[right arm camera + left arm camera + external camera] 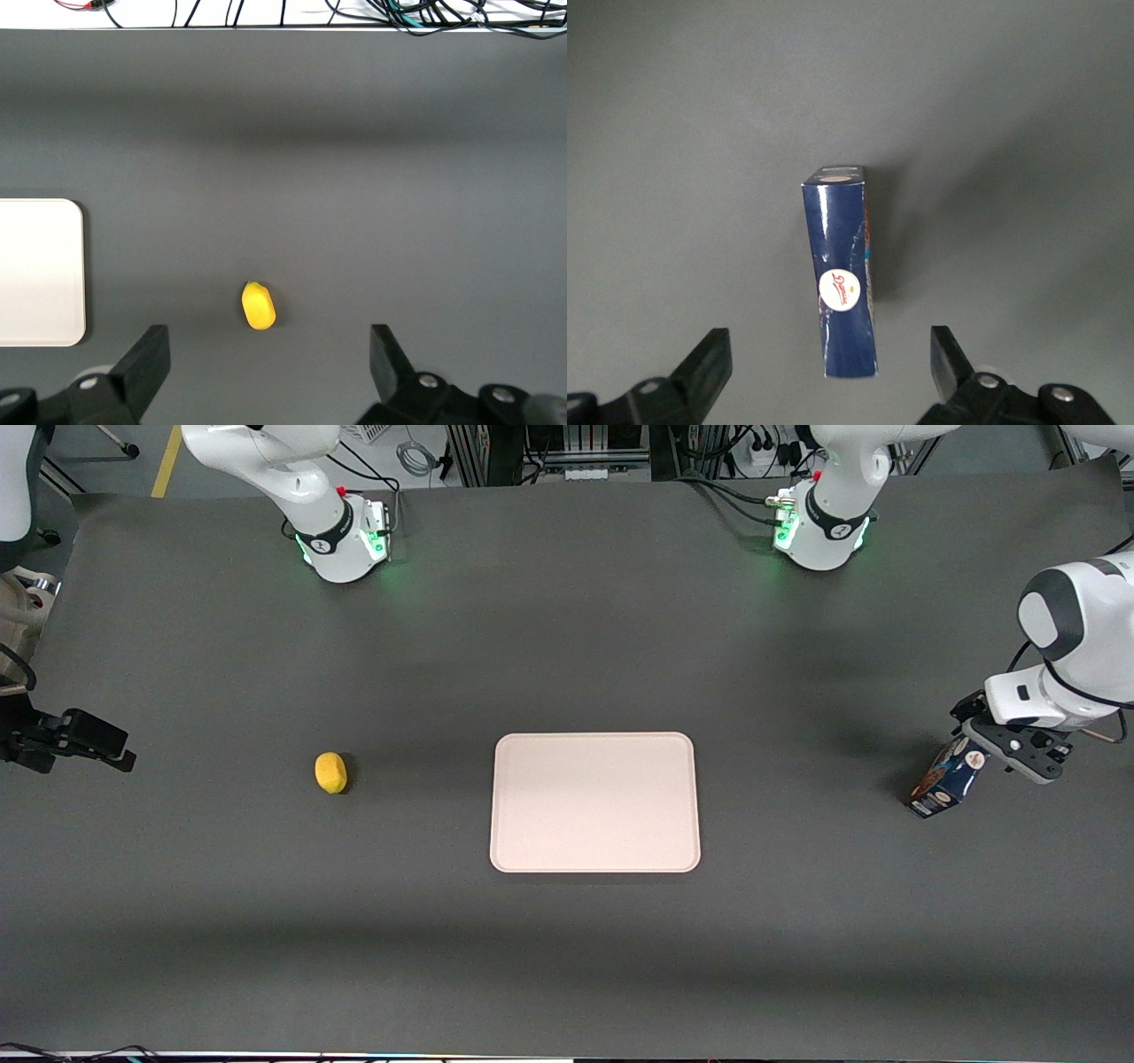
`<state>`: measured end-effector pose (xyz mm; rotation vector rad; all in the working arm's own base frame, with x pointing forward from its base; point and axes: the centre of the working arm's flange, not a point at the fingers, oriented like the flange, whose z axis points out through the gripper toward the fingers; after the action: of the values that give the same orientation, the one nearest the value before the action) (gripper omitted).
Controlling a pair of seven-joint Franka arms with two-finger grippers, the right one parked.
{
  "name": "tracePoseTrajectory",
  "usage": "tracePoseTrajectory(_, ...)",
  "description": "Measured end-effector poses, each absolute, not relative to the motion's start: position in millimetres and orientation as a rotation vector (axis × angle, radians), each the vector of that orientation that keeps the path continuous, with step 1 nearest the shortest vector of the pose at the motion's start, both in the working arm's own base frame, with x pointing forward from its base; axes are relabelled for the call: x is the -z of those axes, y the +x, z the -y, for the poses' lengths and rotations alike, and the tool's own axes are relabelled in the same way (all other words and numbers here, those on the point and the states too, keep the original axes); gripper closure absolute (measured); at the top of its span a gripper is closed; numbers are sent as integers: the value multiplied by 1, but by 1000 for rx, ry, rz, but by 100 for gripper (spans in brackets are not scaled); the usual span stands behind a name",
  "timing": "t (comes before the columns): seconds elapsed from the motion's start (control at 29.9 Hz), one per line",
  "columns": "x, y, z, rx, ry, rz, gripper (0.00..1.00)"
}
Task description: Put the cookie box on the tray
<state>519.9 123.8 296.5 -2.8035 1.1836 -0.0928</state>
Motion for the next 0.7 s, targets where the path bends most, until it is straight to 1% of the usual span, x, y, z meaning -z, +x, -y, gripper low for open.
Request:
tracePoseTrajectory(0.17,-283,523,-124,118,-2791,-1181,0)
tracePoseTrajectory(0.43,-267,523,-125,111,-2807,-1171,0)
tracePoseTrajectory(0.7,-253,524,-125,155,-2781,-1169,0)
